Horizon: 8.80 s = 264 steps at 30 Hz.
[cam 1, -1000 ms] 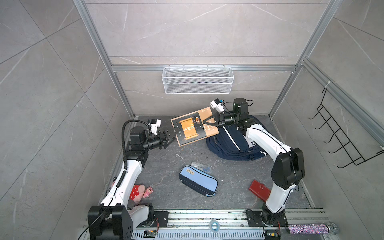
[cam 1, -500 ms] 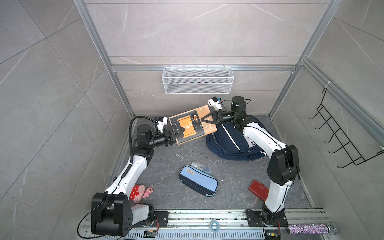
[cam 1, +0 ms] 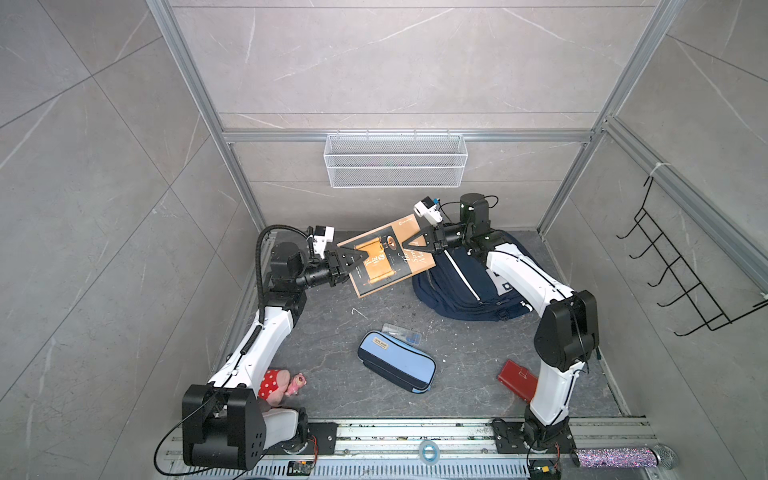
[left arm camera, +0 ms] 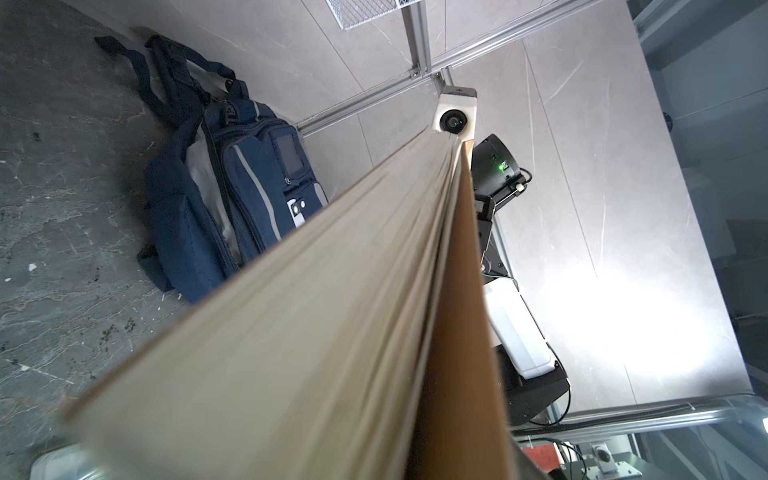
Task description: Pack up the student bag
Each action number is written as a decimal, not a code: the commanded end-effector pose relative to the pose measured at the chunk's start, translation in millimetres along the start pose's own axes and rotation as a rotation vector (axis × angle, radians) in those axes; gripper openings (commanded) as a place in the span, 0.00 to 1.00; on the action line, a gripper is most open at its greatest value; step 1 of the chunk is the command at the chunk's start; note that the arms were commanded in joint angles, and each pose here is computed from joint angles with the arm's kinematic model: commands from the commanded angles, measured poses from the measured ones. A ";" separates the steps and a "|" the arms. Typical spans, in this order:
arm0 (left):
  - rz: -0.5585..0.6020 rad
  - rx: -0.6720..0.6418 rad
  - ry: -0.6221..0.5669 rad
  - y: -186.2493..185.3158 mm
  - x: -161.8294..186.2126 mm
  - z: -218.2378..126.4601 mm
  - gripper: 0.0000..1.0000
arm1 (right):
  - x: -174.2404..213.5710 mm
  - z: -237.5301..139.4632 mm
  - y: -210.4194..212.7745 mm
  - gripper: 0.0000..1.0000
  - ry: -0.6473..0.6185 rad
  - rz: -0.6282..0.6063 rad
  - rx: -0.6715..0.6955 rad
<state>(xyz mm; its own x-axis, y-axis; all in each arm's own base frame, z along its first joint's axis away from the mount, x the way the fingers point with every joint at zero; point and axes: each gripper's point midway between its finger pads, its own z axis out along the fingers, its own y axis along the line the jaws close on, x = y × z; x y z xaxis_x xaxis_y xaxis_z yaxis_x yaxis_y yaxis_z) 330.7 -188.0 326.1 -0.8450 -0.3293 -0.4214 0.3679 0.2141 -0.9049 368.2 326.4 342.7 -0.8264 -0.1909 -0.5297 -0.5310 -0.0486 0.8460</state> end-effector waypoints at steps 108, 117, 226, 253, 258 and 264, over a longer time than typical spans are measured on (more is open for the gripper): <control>-0.064 -0.188 -0.027 66.9 17.5 114.1 0.00 | -54.8 -89.7 -9.5 0.00 -0.144 -0.434 1.030; -0.096 -0.145 -0.098 95.4 31.2 175.8 0.00 | -64.1 -86.5 -9.1 0.00 -0.210 -0.369 1.002; -0.157 -1.071 0.379 144.6 173.7 -68.6 0.91 | 43.0 -119.9 -202.4 0.39 -0.008 0.092 1.202; -0.299 -1.045 0.515 159.0 229.5 -80.5 0.91 | 152.9 -80.3 -115.6 0.80 0.111 0.322 0.982; -0.246 -1.010 0.477 151.2 215.5 -71.5 0.91 | 164.2 -81.5 -120.0 0.80 0.095 0.368 0.986; -0.083 -0.948 0.442 135.4 165.0 -36.0 0.91 | 201.1 -107.3 -131.5 0.81 -0.019 0.522 1.057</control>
<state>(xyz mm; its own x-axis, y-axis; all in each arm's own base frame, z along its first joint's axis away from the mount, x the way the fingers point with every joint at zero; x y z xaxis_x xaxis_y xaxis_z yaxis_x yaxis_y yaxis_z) 193.0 -163.9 110.5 -0.9943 -0.1064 -0.0097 -0.0941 0.9149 -0.3926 295.1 206.0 131.0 -0.9872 -0.0619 -0.1471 -0.1265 0.8656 0.4846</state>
